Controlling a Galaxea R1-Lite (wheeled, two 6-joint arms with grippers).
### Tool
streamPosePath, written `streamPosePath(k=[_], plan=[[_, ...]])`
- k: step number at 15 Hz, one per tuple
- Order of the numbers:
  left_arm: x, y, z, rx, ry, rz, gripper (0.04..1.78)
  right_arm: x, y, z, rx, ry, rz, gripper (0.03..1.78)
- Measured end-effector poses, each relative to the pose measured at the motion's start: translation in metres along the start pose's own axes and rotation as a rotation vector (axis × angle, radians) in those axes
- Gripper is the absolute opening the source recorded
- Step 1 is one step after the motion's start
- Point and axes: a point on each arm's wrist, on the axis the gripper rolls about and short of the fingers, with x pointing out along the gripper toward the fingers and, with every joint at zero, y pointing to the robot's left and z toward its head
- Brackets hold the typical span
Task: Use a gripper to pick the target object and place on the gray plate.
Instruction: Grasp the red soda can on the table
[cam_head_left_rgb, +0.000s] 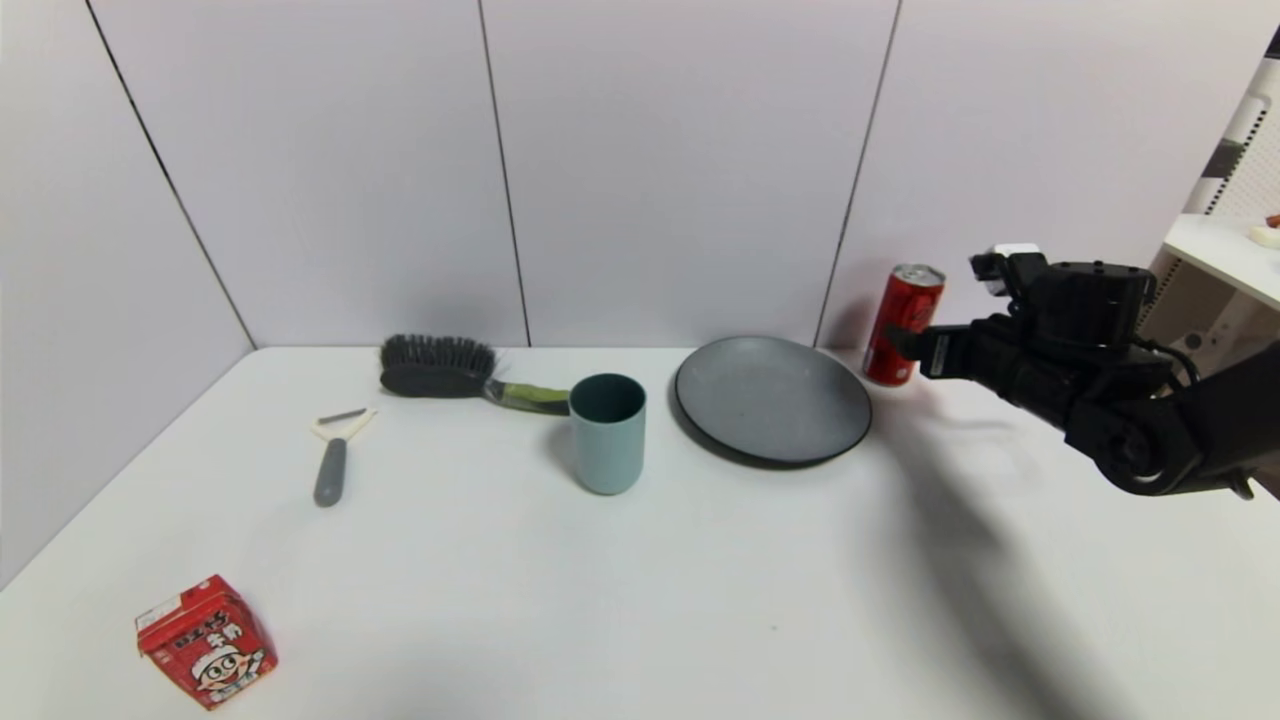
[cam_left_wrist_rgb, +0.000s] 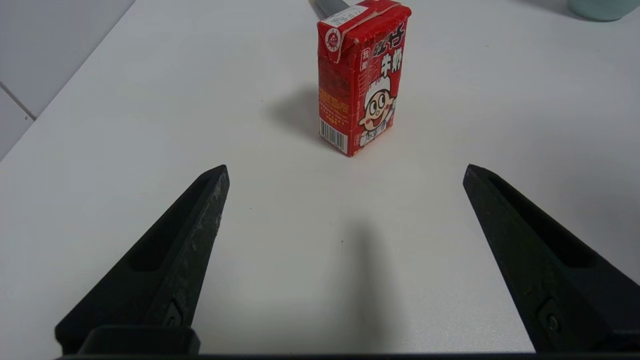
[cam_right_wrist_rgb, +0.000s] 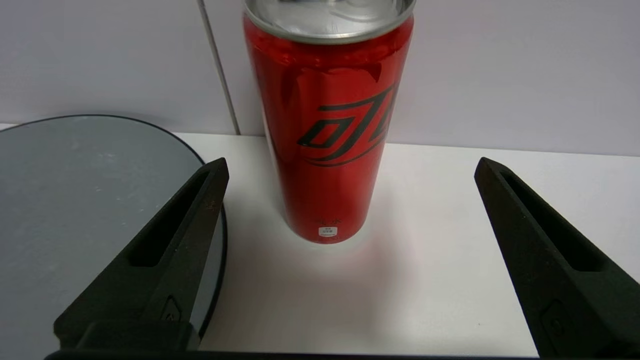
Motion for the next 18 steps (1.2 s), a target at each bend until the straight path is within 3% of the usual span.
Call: streamPosePath(k=[11, 15, 18], plan=[[0.0, 0.0, 0.0, 0.0, 0.0, 0.0, 1.69, 0.053, 0.006, -0.008, -0.022, -0.041, 0.011, 1.7], [0.0, 0.0, 0.0, 0.0, 0.0, 0.0, 1.69, 0.063, 0.007, -0.008, -0.022, -0.064, 0.01, 1.05], [0.0, 0.0, 0.0, 0.0, 0.0, 0.0, 1.69, 0.071, 0.003, -0.007, -0.031, -0.086, 0.0, 0.96]])
